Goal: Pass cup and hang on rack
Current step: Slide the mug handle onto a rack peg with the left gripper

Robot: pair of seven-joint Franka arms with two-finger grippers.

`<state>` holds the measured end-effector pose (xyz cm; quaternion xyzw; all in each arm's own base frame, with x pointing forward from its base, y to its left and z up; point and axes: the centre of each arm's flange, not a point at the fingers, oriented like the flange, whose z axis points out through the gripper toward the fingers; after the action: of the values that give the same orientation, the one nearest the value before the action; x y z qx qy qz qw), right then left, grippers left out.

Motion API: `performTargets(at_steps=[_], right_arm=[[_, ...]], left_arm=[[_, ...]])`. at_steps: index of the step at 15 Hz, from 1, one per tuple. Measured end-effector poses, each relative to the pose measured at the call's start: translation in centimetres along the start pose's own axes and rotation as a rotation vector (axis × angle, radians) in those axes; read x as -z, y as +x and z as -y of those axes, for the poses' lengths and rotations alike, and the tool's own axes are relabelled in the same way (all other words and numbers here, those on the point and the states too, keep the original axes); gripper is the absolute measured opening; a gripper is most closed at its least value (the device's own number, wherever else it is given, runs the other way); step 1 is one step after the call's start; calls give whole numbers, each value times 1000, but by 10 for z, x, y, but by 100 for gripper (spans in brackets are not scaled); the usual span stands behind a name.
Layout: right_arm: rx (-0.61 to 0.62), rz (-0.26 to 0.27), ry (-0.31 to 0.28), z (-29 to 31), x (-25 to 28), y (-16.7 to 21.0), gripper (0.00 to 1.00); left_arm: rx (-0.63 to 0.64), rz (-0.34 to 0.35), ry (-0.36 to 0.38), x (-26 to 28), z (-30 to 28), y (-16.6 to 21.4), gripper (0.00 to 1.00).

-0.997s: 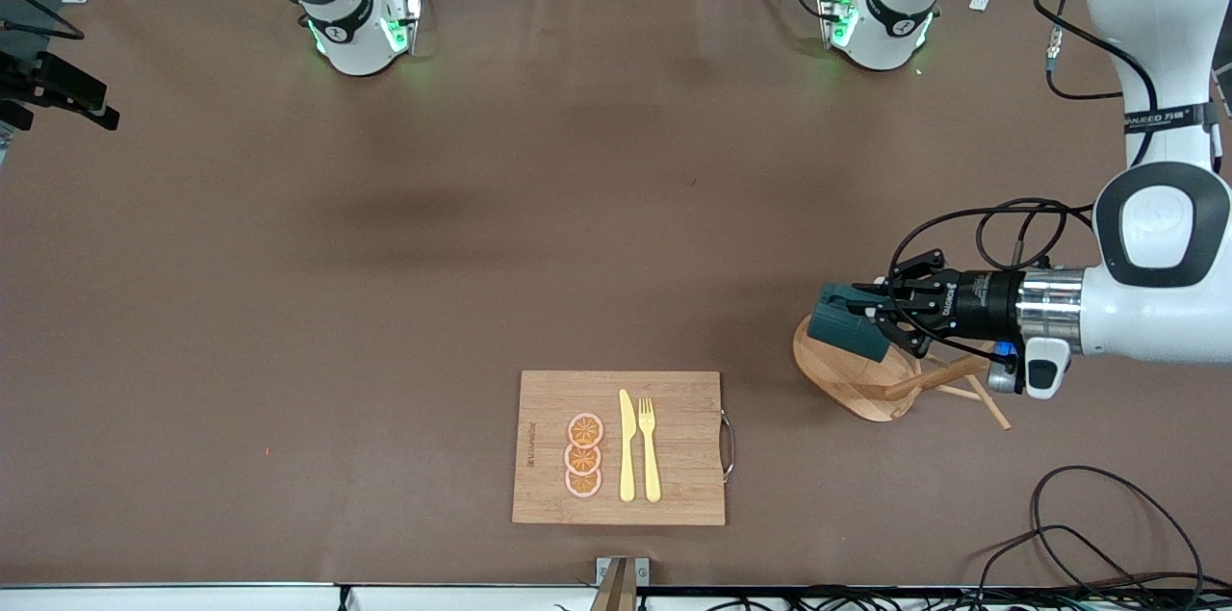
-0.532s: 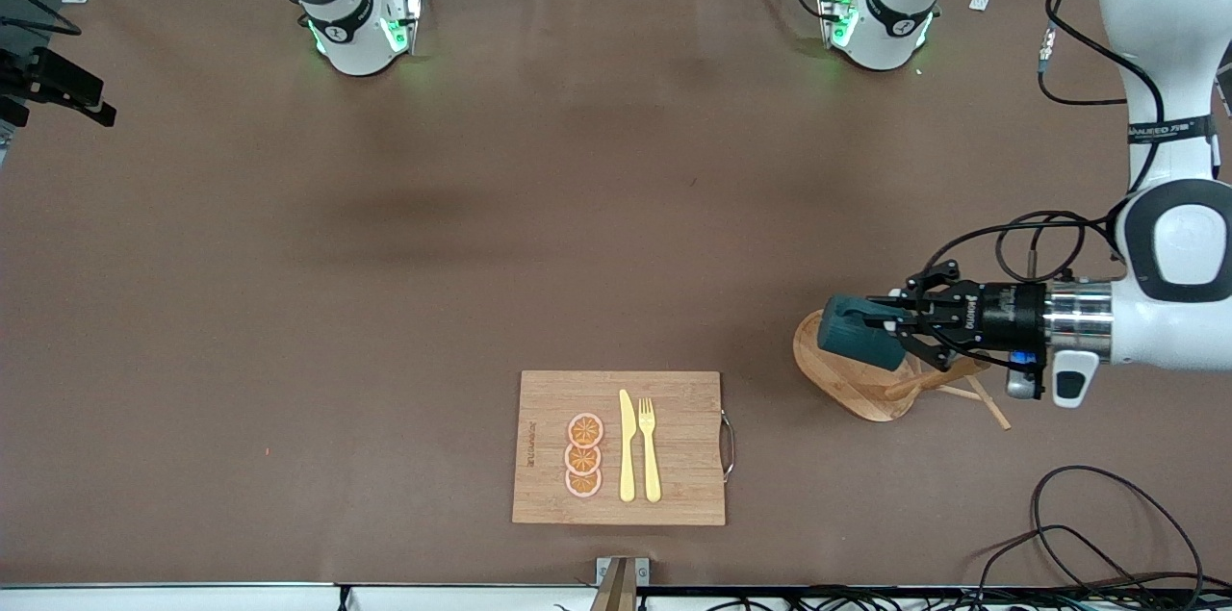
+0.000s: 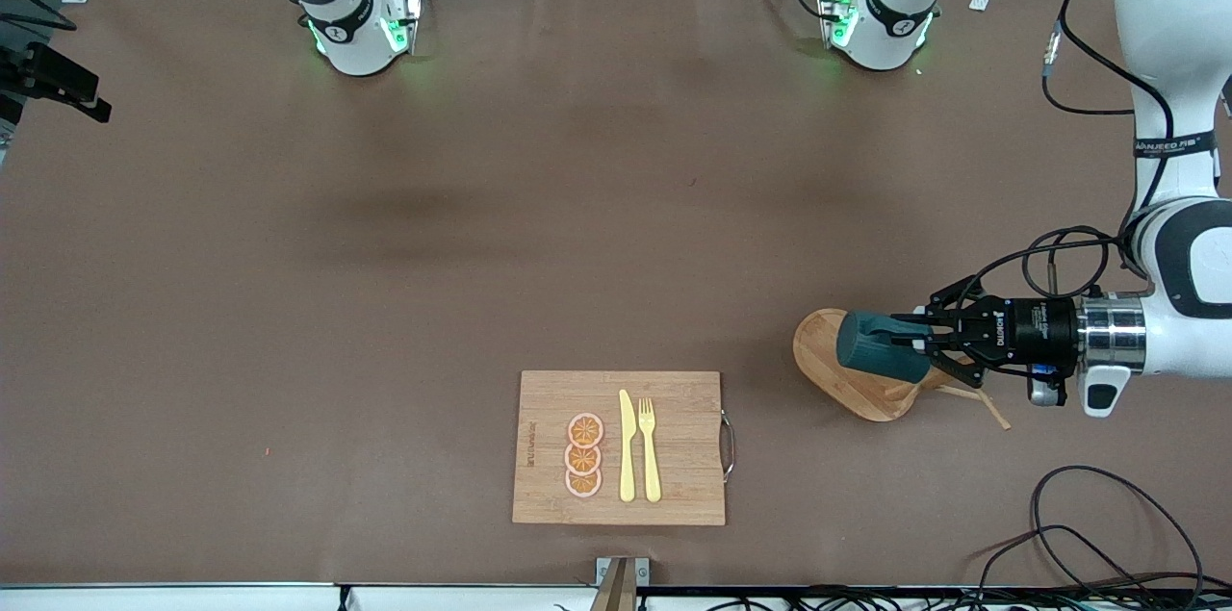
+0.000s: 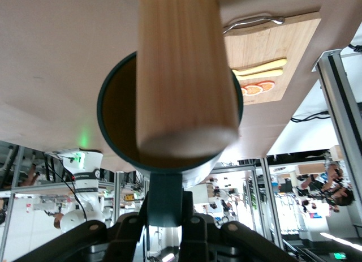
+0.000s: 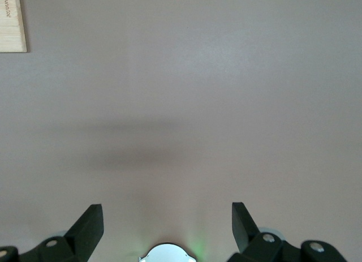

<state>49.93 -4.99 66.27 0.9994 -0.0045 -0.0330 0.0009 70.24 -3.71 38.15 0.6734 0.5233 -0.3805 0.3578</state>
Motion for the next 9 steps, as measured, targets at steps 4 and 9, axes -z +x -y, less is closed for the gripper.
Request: performTargets(at_steps=[4,9], right_arm=[[6,0,0,0,0,0,100],[9,9,-2,0,-1,-1,100]], left_arm=[[20,50,-23,7,1,11,21],[43,90,-34,17,5,25,21]])
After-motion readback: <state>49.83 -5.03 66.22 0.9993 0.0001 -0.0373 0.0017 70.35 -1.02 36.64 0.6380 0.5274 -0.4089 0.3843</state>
